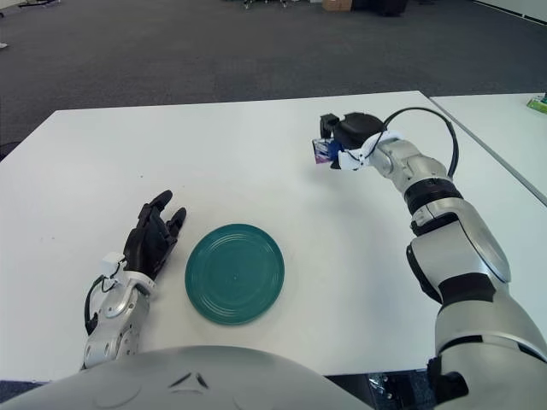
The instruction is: Put the gum into the plate.
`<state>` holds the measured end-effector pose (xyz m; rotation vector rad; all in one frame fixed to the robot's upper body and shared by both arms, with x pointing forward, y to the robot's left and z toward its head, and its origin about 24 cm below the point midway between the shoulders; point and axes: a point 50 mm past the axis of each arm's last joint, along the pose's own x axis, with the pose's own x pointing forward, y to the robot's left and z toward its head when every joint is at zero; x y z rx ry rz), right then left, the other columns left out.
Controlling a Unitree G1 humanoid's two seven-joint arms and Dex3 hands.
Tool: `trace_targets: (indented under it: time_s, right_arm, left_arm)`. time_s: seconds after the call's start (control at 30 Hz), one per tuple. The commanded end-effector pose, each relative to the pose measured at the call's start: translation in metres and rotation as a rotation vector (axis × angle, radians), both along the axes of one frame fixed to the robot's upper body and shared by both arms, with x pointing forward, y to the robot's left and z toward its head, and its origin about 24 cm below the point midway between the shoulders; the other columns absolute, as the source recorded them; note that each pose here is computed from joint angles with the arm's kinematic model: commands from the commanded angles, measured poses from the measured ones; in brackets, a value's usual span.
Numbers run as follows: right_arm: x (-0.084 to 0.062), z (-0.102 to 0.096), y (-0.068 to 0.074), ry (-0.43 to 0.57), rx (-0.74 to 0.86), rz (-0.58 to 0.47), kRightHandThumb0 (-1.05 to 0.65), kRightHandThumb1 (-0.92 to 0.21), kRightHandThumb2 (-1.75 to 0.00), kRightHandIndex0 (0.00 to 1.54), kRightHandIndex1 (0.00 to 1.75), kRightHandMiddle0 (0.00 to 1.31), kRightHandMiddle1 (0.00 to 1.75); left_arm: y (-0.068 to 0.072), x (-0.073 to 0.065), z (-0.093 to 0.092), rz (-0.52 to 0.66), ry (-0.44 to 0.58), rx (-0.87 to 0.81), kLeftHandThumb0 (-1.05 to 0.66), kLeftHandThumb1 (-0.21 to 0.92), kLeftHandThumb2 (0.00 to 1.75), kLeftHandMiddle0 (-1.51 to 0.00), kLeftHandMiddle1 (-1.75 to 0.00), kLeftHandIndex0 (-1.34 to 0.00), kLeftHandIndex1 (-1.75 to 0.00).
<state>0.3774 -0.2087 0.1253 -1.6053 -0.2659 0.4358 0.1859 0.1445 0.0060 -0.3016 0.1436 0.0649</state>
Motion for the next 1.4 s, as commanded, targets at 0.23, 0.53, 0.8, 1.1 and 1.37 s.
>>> trace_targets:
  time_s: [0.23,0.53,0.8,1.1,1.37]
  right_arm:
    - [-0.003,0.01,0.01,-0.034,0.058,0.058,-0.42,-0.53,-1.04,0.78,1.75,0.45,1.75]
    - [-0.017,0.009,0.035,-0.05,0.104,0.154,-0.43,-0.5,-1.08,0.8,1.75,0.47,1.75]
    - [-0.04,0.006,0.063,-0.037,0.147,0.232,-0.42,-0.53,-1.05,0.88,1.75,0.45,1.75]
    - [-0.062,0.006,0.085,0.011,0.19,0.311,-0.42,-0.52,-1.05,0.98,1.75,0.46,1.75]
    - [-0.079,0.002,0.106,0.03,0.193,0.42,-0.43,-0.49,-1.09,1.03,1.75,0.48,1.75]
  left_arm:
    - [0.0,0.005,0.002,0.004,-0.023,-0.004,-0.99,0.92,1.03,-0.5,-0.01,-0.01,-0.74]
    - [0.001,0.005,0.001,0.001,-0.026,-0.006,-0.99,0.92,1.03,-0.49,0.0,-0.01,-0.76]
    - [0.001,0.005,0.001,0.003,-0.025,-0.002,-0.99,0.92,1.04,-0.48,0.0,-0.03,-0.78]
    - [0.0,0.004,0.0,0.004,-0.027,0.004,-0.99,0.92,1.03,-0.48,0.0,-0.02,-0.78]
    - [-0.001,0.004,-0.001,0.011,-0.025,0.009,-0.99,0.92,1.03,-0.48,0.0,-0.03,-0.79]
